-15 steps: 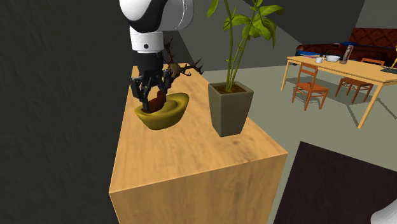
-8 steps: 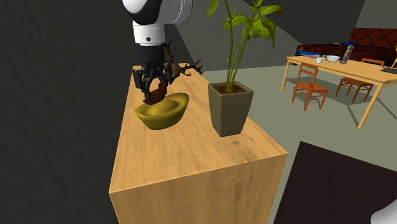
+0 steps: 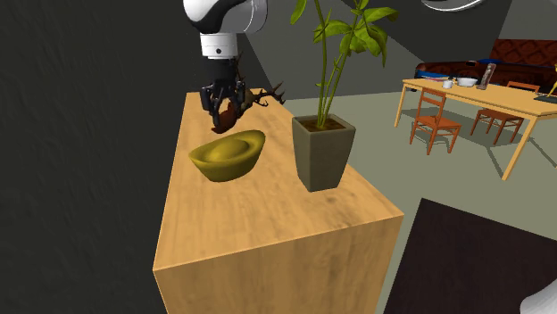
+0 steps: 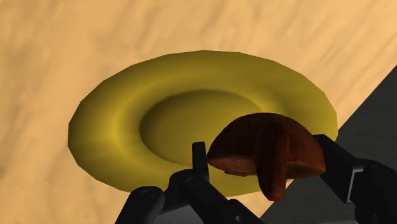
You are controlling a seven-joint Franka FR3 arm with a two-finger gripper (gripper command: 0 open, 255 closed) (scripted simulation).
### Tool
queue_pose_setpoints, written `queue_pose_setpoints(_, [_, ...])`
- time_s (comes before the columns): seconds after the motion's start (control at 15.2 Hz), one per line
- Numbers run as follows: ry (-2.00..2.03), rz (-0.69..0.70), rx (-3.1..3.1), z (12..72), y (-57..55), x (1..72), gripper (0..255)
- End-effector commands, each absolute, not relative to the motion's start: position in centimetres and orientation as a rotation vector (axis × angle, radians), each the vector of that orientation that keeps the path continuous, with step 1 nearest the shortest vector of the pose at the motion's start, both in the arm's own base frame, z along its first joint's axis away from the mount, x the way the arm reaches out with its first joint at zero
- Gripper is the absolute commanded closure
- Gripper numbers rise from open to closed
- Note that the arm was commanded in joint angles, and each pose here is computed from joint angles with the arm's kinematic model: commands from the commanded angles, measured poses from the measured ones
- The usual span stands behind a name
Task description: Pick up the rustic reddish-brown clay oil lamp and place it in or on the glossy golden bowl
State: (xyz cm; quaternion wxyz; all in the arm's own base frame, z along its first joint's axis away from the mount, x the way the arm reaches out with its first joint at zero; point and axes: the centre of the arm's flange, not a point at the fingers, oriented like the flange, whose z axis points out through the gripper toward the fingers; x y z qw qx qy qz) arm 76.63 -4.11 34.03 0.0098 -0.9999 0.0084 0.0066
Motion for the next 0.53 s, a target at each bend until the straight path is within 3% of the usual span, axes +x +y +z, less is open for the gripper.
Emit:
queue_pose_setpoints(0.0, [0.025, 0.021, -3.122, 34.3, -6.9, 78.6, 255])
queue_pose_setpoints(0.46, [0.025, 0.021, -3.122, 30.6, -6.9, 78.6, 255])
